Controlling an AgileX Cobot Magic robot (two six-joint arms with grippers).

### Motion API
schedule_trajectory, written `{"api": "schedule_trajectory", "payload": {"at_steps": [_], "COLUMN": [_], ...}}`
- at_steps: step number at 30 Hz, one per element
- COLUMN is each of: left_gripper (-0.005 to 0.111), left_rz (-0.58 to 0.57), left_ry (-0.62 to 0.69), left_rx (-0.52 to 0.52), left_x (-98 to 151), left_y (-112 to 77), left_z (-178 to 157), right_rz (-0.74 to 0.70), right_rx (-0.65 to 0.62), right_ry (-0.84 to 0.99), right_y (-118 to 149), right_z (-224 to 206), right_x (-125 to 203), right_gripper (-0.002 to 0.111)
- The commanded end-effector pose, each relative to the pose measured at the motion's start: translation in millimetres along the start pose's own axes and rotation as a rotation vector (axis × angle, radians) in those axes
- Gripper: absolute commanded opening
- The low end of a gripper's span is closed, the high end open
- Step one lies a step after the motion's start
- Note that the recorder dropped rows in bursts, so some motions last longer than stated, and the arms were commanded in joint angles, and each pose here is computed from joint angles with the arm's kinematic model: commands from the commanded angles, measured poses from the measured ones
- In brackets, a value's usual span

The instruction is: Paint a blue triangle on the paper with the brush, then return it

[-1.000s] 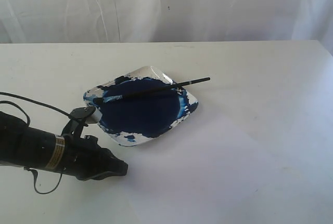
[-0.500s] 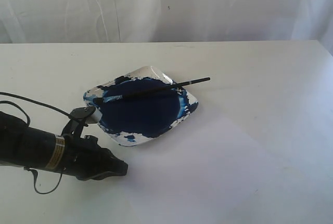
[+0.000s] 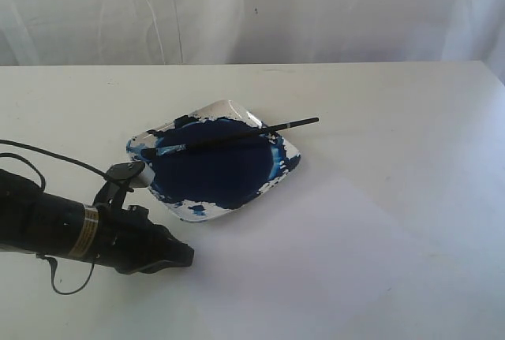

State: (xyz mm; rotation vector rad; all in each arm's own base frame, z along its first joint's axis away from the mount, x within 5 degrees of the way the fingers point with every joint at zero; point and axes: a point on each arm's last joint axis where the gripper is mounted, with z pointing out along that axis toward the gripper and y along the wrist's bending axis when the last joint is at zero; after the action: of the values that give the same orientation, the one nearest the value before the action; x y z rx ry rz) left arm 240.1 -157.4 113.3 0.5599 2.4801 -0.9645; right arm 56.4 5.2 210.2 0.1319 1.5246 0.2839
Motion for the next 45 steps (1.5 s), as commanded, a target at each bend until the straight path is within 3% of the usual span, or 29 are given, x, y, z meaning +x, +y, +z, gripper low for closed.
{"api": "schedule_trajectory", "payload": {"at_steps": [1,22,29,37,45], "left_gripper": [0.0,0.0,0.0,0.0,0.0], "left_rz": [0.001,0.001,0.001,0.001,0.001], "left_ry": [-0.003,-0.003,-0.003,-0.003,-0.003], "left_rx": [-0.003,-0.003,-0.003,-0.003,-0.003], "left_x": [-1,-1,-1,-1,-1], "left_y": [-0.4,-0.4,-0.4,-0.4,-0.4], "left_z": [0,0,0,0,0], "right_rz": [0.04,0.132,0.275,0.268,0.162], "right_rx": [-0.002,-0.002,0.01,-0.049,-0.188], "right_ry": [-0.02,-0.016,0.015,0.038,0.092], "right_y": [0,0,-1,3,13], "right_z": [0,0,0,0,6], "right_x": [-1,-1,2,3,4], "right_gripper": [0.0,0.0,0.0,0.0,0.0]}}
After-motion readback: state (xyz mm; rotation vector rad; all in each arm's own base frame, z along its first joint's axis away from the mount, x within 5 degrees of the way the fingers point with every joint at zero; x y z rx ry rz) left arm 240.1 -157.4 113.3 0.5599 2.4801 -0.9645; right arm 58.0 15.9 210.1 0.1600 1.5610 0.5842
